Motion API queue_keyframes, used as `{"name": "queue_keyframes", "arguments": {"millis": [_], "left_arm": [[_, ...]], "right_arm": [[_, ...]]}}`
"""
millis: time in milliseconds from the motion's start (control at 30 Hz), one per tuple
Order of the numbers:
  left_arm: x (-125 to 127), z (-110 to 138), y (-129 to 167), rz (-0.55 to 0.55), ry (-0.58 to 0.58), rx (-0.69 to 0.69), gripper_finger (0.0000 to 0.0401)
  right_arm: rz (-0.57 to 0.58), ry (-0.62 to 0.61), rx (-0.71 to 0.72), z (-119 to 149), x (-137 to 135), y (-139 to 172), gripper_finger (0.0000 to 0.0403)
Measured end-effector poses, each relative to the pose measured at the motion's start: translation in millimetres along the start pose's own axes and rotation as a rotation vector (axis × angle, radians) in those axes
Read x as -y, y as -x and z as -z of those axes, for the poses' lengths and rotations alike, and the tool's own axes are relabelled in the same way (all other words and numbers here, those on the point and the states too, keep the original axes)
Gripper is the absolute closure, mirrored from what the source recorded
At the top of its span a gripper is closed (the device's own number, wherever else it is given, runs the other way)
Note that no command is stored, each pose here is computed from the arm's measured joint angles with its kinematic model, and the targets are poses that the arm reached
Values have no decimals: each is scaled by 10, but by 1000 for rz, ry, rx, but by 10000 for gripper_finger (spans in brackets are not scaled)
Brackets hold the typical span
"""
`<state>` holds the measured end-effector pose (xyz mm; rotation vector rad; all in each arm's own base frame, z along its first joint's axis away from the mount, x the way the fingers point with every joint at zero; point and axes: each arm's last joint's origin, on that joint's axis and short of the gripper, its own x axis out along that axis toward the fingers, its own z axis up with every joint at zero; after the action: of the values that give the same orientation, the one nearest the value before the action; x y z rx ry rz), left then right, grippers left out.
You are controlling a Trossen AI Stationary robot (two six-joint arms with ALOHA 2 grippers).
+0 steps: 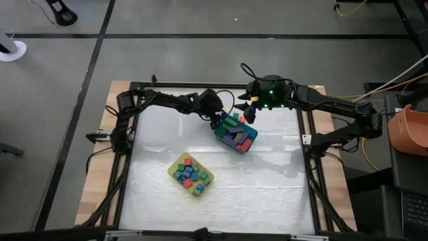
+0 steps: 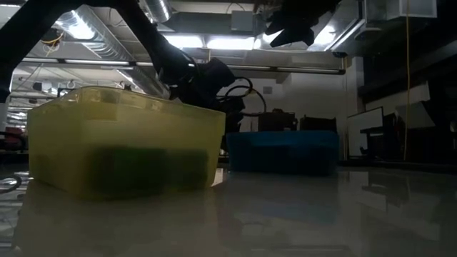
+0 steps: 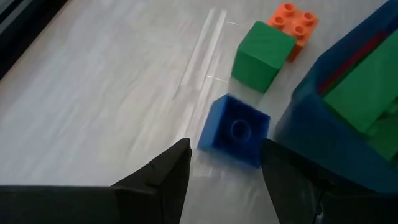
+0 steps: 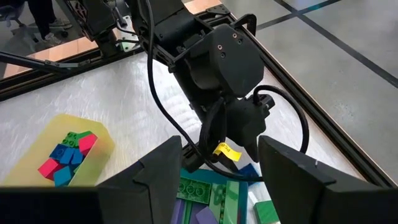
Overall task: Sort blocks by size
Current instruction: Put the small blue game piece into the yellow bin
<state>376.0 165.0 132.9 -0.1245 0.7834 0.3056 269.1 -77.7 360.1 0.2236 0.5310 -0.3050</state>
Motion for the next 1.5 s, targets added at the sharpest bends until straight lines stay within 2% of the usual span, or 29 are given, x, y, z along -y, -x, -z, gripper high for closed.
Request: {"name": "queue_keyframes", "arguments": {"millis": [367, 600, 900, 1100, 1500], "left_arm": [[-149, -33, 36, -23, 173, 35, 221], [-246, -83, 51, 42, 281, 97, 221], [-118, 23, -121, 52, 290, 59, 221], [-103, 35, -124, 19, 258, 47, 221], [-99, 137, -59, 14, 250, -99, 221]], "right_arm": [[0, 1, -1, 1, 0, 0, 191], [0, 29, -1, 1, 0, 0, 191], [0, 56, -1, 1, 0, 0, 191], [0, 57, -4, 4, 0, -1, 191], [-2, 77, -60, 57, 5, 0, 191]]}}
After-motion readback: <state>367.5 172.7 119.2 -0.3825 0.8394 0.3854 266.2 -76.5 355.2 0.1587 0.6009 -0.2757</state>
